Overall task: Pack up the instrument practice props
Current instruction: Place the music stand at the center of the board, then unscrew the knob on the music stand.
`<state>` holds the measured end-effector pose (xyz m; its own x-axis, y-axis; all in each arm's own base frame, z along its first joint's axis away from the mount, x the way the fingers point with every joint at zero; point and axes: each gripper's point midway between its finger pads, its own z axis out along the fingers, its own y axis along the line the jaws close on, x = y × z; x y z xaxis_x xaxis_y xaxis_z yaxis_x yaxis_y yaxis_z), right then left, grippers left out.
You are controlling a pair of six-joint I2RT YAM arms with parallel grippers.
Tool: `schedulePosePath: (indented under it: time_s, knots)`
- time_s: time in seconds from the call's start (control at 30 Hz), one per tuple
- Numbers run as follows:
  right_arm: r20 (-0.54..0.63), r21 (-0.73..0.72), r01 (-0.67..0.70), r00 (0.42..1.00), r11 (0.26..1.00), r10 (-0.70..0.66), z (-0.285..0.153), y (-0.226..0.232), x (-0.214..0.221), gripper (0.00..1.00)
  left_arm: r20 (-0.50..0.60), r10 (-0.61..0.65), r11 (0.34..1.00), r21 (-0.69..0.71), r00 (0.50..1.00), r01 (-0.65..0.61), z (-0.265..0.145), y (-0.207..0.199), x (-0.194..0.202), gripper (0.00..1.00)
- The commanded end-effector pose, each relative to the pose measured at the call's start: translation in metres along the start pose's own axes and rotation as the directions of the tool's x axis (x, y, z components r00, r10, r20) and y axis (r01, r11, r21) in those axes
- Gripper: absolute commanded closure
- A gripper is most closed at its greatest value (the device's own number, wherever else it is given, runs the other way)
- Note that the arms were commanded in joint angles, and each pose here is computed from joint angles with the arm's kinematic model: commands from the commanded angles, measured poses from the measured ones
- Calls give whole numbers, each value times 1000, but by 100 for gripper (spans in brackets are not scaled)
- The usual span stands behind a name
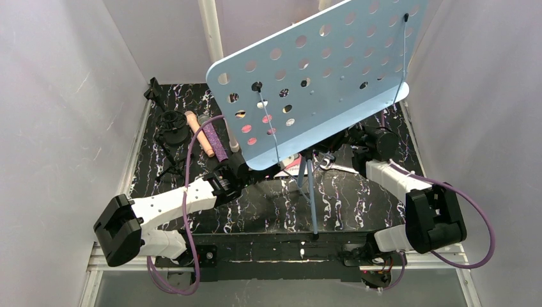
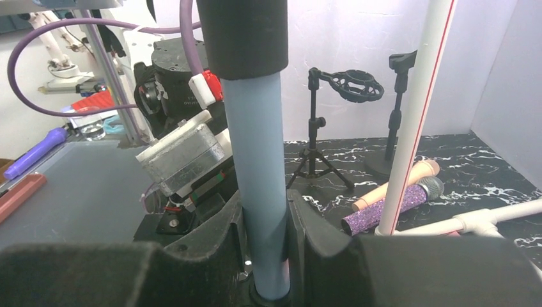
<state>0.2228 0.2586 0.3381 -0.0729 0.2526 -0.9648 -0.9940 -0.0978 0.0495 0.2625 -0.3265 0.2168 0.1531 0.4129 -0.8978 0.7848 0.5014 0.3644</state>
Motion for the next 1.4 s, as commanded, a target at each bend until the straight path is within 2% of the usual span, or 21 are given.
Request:
schedulePosePath:
  time_s: [0.0, 0.2, 0.33, 0.43, 0.53, 0.67, 0.77, 0.83, 1.1, 1.17, 1.3, 1.37]
  knots:
    - [-141, -61, -99, 986, 993, 89, -23, 21, 51, 83, -46, -45, 983, -180, 998, 36, -9, 39, 19, 100]
    - [-158, -1, -255, 955, 967, 251, -32, 32, 58, 53, -36, -80, 989, -126, 996, 75, -10, 26, 23, 100]
    - [-166, 63, -355, 918, 933, 361, -38, 29, 62, 39, -34, -109, 990, -92, 993, 105, -9, 18, 26, 100]
    - [-179, 84, -384, 902, 920, 392, -42, 30, 60, 31, -31, -134, 988, -79, 990, 131, -10, 14, 27, 100]
    - [-190, 113, -407, 887, 906, 422, -47, 29, 58, 28, -25, -158, 986, -66, 987, 156, -10, 10, 26, 100]
    - [-218, 196, -480, 829, 855, 515, -58, 29, 66, 26, -28, -198, 980, -39, 980, 197, -9, 2, 28, 100]
    - [-307, 283, -400, 823, 871, 478, -71, 32, 73, 20, -27, -225, 974, -24, 974, 225, -9, -2, 28, 100]
    - [-310, 314, -401, 813, 861, 492, -76, 33, 69, 19, -28, -245, 970, -17, 969, 244, -9, -4, 29, 100]
    - [-117, 437, -525, 772, 731, 624, -87, 27, 52, 19, -26, -298, 954, -2, 954, 298, -10, -9, 28, 100]
    - [-59, 459, -570, 746, 681, 663, -87, 26, 45, 20, -22, -310, 951, -3, 950, 310, -12, -10, 27, 100]
    - [98, 449, -718, 632, 532, 769, -81, 31, 32, 22, -14, -347, 937, 40, 938, 347, -14, -18, 22, 100]
    - [198, 423, -795, 548, 434, 812, -79, 31, 29, 23, -10, -367, 928, 58, 930, 367, -14, -21, 19, 100]
